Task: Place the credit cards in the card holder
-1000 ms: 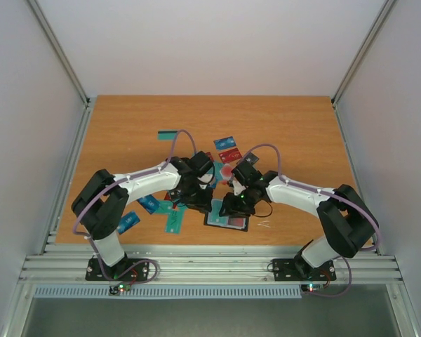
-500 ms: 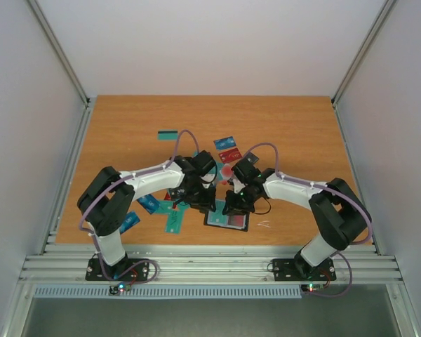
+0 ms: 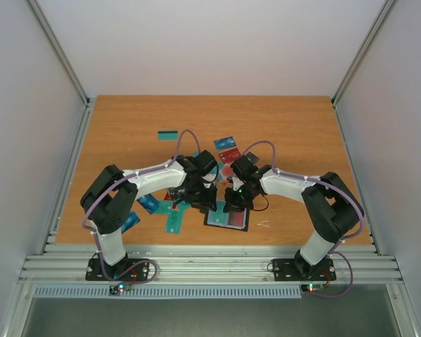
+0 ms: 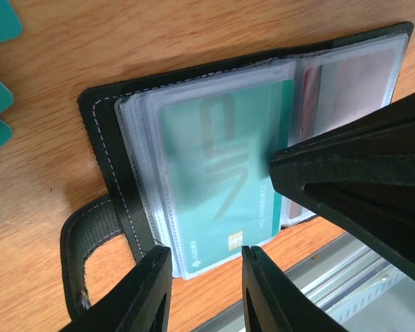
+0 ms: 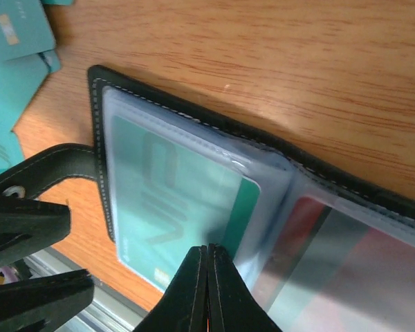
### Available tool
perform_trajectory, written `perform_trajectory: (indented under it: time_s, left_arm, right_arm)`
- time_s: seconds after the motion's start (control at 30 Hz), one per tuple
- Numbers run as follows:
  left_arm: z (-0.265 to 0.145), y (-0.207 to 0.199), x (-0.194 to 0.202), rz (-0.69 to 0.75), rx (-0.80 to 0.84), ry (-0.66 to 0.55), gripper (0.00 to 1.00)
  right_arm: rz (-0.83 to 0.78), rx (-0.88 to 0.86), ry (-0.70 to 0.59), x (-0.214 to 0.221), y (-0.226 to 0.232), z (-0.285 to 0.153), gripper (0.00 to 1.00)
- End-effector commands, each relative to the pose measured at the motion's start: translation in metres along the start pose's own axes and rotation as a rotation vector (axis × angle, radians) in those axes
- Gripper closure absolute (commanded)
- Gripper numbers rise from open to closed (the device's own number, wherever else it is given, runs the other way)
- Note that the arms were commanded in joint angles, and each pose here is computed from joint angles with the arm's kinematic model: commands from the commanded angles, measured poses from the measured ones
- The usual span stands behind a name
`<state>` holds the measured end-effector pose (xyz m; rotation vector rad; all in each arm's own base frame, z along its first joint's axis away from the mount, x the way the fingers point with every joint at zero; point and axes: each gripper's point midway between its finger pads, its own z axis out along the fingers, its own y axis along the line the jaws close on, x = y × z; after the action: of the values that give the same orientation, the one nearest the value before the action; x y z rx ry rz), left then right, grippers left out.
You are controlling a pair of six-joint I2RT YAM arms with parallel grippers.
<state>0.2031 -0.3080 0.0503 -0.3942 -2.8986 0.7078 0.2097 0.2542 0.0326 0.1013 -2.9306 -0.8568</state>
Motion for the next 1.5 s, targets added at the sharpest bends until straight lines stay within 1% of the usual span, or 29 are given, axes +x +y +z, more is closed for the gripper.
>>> perform_trajectory:
  time_s: [0.0, 0.4, 0.7, 1.47]
  left_arm:
    - [0.001, -0.005, -0.007, 0.02, 0.005, -0.01, 0.7]
    - [0.007, -0.005, -0.007, 0.009, 0.014, 0.004, 0.7]
    - [0.014, -0.005, -0.006, 0.001, 0.025, 0.027, 0.63]
    - [0.021, -0.011, -0.007, -0.021, 0.043, 0.048, 0.62]
  right_arm:
    - [0.003, 0.009, 0.011, -0.005, -0.003, 0.003, 0.98]
    - [0.026, 0.01, 0.026, -0.003, -0.012, 0.007, 0.99]
    - [0.026, 0.015, 0.035, 0.0, -0.016, 0.009, 0.99]
    - [0.029, 0.012, 0.055, 0.005, -0.023, 0.014, 0.99]
